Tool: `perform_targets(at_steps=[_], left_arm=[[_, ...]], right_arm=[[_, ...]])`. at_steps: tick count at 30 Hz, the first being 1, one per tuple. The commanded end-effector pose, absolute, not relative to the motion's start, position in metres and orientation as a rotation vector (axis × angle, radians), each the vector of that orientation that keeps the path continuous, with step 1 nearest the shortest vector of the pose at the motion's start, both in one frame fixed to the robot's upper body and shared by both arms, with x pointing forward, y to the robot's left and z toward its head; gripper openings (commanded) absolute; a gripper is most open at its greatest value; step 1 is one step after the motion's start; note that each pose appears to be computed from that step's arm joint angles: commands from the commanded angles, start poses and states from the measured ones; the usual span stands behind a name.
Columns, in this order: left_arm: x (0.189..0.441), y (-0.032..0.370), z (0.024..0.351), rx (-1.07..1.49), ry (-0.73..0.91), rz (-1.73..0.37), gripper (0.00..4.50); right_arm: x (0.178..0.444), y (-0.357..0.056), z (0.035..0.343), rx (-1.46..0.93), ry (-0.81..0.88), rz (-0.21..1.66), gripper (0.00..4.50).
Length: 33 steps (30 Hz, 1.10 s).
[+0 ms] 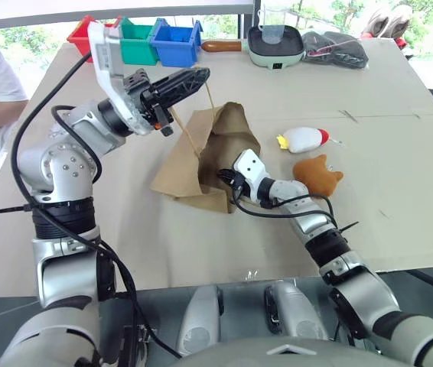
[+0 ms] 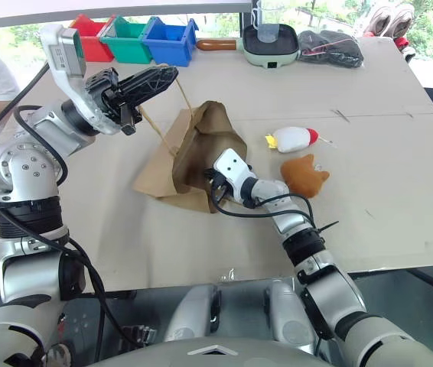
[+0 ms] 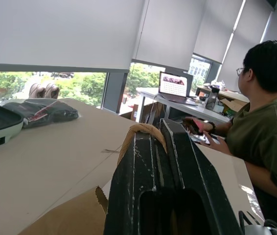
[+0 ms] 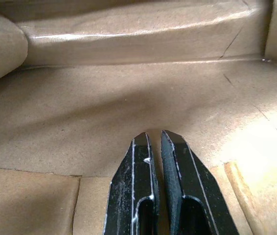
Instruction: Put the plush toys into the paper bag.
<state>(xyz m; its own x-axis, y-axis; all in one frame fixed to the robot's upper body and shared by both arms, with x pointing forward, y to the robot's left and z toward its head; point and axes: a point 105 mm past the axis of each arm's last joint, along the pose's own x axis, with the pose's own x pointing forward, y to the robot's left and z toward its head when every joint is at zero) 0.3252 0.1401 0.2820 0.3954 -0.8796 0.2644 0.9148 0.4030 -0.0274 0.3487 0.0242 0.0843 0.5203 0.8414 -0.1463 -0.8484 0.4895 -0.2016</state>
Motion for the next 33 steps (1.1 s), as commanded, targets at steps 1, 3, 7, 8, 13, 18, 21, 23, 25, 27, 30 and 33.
perform_targets(at_steps=[1,3,7,8,13,18,21,23,25,27,30,33], left_arm=[[0.313,0.135,0.274,-0.097,-0.227,-1.178,0.00],[0.312,0.133,0.266,-0.066,-0.218,-1.175,0.00],[0.313,0.131,0.256,-0.032,-0.224,-1.137,0.00],[0.313,0.131,0.256,-0.037,-0.240,-1.137,0.00],[0.310,0.127,0.255,-0.030,-0.269,-1.155,0.00],[0.309,0.121,0.259,-0.044,-0.289,-1.167,0.00],[0.307,0.115,0.260,-0.057,-0.295,-1.179,0.00],[0.305,0.111,0.260,-0.068,-0.297,-1.191,0.00],[0.305,0.109,0.260,-0.073,-0.298,-1.198,0.00],[0.304,0.108,0.260,-0.079,-0.299,-1.206,0.00],[0.304,0.107,0.260,-0.079,-0.298,-1.214,0.00],[0.302,0.105,0.261,-0.091,-0.296,-1.233,0.00]], right_arm=[[0.339,0.010,0.093,-0.310,-0.007,1.003,0.12],[0.330,0.004,0.106,-0.224,0.020,1.035,0.12],[0.318,-0.020,0.148,-0.192,-0.060,0.989,0.91],[0.314,-0.027,0.157,-0.204,-0.077,0.973,1.37],[0.293,-0.086,0.191,-0.317,-0.088,0.791,3.50],[0.303,-0.164,0.166,-0.440,0.165,0.454,3.50],[0.301,-0.181,0.138,-0.410,0.313,0.409,3.50],[0.301,-0.180,0.119,-0.330,0.378,0.427,3.50],[0.302,-0.178,0.107,-0.306,0.406,0.450,2.99],[0.303,-0.178,0.104,-0.306,0.395,0.459,2.31],[0.303,-0.178,0.109,-0.317,0.364,0.481,0.83],[0.300,-0.159,0.155,-0.242,0.155,0.612,0.04]])
